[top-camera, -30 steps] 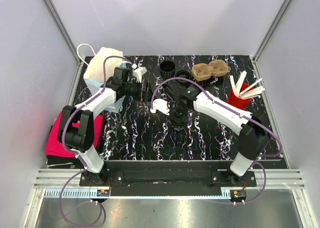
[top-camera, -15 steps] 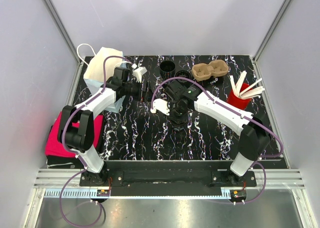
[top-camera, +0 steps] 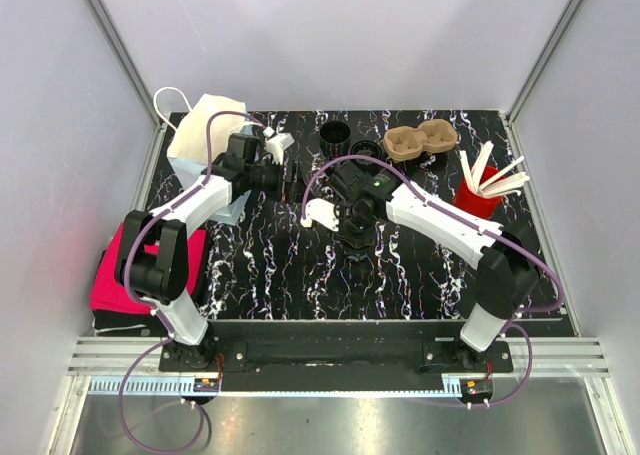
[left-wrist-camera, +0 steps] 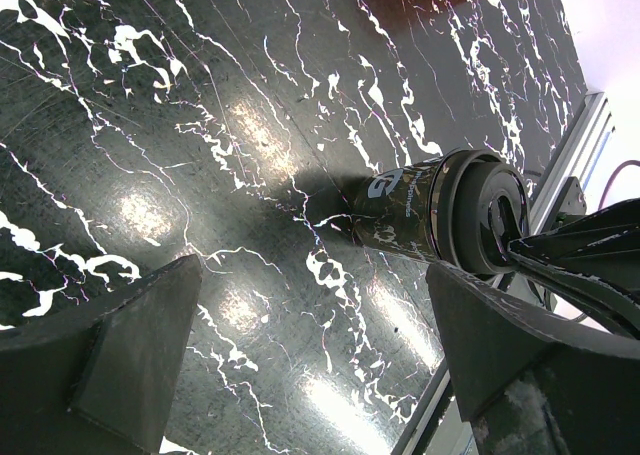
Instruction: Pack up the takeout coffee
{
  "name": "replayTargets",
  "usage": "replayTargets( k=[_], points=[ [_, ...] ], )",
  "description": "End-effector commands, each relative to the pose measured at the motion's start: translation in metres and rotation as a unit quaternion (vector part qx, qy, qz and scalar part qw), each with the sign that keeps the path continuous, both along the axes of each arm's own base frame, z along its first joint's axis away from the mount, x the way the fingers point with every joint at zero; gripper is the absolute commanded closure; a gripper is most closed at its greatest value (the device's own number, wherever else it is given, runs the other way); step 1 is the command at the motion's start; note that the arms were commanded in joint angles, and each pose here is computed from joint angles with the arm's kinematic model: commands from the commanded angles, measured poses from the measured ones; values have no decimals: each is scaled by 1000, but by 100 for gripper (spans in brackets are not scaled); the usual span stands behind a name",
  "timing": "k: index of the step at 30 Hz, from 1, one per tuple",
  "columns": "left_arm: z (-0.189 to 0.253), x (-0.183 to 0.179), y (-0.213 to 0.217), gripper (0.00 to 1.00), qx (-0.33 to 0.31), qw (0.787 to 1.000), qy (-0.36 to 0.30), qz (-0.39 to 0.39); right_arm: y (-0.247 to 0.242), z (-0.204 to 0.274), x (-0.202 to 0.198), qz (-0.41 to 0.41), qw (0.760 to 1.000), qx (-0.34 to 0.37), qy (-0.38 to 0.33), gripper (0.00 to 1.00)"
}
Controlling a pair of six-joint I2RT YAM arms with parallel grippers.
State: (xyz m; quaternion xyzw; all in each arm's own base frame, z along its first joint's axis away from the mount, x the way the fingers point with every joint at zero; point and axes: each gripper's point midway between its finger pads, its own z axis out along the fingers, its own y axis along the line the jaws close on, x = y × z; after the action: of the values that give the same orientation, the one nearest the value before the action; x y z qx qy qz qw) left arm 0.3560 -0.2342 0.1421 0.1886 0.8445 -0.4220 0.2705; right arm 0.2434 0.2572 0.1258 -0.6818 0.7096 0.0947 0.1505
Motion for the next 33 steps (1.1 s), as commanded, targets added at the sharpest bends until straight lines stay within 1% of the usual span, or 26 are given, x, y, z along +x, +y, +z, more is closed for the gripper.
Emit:
replayTargets(
  k=[1, 7, 11, 12, 14, 15, 17, 18, 21, 22, 28, 29, 33],
  points=[
    [6, 4, -3, 1, -13, 1000, -17, -5, 1, -5, -5, 6, 1000, -7, 5, 100],
    [5, 4, -3, 1, -13, 1000, -16, -5, 0, -8, -5, 6, 1000, -10, 8, 100],
    [5, 4, -3, 1, -13, 1000, -15, -5, 0, -9, -3, 6, 1000, -13, 4, 96],
    [5, 4, -3, 1, -13, 1000, -16, -5, 0, -9, -4, 7, 1000, -12, 3, 91],
    [5, 4, -2, 1, -13, 1000, -16, -5, 2, -6, -1, 6, 1000, -8, -4, 84],
    [5, 4, -2, 1, -12, 1000, -16, -4, 1, -5, 0, 5, 1000, -8, -7, 78],
    [5, 4, -3, 1, -13, 1000, -16, -5, 2, -1, 2, 5, 1000, -5, -14, 73],
    [5, 4, -2, 1, -13, 1000, -15, -5, 3, 2, 4, 4, 1000, -1, -20, 69],
    [5, 4, -3, 1, -13, 1000, -15, -5, 4, 15, 7, 2, 999, 10, -35, 63],
    [4, 4, -2, 1, -12, 1000, -15, -5, 4, 19, 7, 3, 999, 14, -39, 60],
    [4, 4, -3, 1, -13, 1000, -14, -6, 5, 48, 12, 0, 997, 36, -71, 53],
    [4, 3, -4, 1, -13, 1000, -14, -7, 6, 52, 10, 1, 997, 41, -72, 50],
    [4, 1, -8, 1, -15, 1000, -14, -15, 5, 76, 11, -5, 994, 62, -92, 46]
  ],
)
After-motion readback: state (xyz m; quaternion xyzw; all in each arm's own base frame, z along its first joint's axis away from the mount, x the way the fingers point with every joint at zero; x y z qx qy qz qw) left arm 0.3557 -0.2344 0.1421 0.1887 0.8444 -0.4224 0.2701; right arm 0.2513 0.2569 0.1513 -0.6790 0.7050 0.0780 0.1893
